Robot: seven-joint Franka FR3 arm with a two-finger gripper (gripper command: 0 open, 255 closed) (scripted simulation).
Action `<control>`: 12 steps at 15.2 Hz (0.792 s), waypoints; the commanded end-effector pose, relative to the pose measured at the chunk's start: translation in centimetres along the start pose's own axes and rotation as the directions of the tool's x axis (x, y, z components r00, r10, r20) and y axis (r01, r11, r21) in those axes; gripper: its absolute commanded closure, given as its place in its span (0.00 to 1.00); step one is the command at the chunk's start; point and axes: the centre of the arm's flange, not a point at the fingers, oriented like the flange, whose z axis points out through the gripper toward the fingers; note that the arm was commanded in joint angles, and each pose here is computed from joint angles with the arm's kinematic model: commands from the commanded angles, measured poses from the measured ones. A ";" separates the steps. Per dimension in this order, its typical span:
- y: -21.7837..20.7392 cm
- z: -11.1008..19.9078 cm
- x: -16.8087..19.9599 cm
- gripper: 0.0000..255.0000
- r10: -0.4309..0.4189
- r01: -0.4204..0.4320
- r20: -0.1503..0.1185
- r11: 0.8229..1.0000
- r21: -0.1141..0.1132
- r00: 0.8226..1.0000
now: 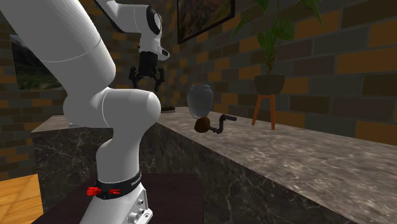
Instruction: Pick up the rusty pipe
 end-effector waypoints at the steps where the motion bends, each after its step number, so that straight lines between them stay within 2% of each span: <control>1: 0.0 0.0 0.0 0.00 0.000 0.000 0.000 1.000 0.000 1.000; 12: 13.1 3.8 3.8 0.00 -0.071 0.072 0.035 0.997 -0.034 0.997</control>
